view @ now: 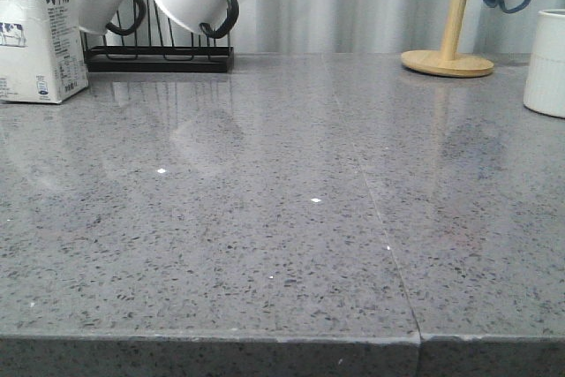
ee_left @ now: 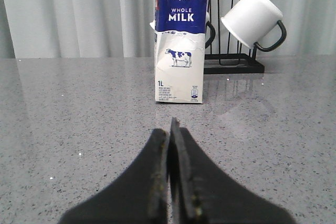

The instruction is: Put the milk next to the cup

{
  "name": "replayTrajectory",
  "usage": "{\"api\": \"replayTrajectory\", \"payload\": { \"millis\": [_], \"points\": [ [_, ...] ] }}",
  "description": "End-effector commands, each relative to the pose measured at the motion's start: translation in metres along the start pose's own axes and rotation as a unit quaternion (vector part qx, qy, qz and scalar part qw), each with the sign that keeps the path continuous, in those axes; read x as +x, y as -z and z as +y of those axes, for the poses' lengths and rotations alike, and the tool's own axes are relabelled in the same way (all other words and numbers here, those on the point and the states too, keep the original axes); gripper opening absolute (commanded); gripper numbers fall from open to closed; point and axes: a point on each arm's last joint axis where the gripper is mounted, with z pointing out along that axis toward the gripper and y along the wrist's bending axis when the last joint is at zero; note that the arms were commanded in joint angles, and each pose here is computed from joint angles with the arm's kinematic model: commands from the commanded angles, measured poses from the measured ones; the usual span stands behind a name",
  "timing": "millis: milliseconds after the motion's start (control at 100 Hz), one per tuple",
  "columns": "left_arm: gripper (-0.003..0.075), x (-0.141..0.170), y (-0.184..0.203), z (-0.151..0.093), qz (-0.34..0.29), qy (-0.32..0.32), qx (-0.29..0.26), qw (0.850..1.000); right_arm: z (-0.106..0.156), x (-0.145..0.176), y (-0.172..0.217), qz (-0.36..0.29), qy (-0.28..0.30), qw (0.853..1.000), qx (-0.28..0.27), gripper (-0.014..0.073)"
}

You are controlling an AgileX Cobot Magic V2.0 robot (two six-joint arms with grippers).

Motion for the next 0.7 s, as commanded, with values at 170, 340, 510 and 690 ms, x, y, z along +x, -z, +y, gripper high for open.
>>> {"api": "replayTrajectory", "payload": {
  "millis": [170,340,510,690],
  "points": [
    [-0.002,0.011,0.0,0.001,-0.026,0.003,-0.003,1.0,0.0,-0.014,0.003,-0.058,0.01,0.998,0.001,-0.0049],
    [-0.002,0.011,0.0,0.001,-0.026,0.003,-0.003,1.0,0.0,-0.015,0.003,-0.061,0.011,0.998,0.001,-0.0049],
    [-0.002,0.011,0.0,0.001,-0.026,0.003,-0.003,1.0,0.001,-0.02,0.004,-0.09,0.011,0.996,0.0,-0.0049],
    [-0.002,0.011,0.0,0.001,-0.026,0.003,-0.003,1.0,0.002,-0.04,0.009,-0.125,0.011,0.992,-0.002,-0.0049]
  ]
}}
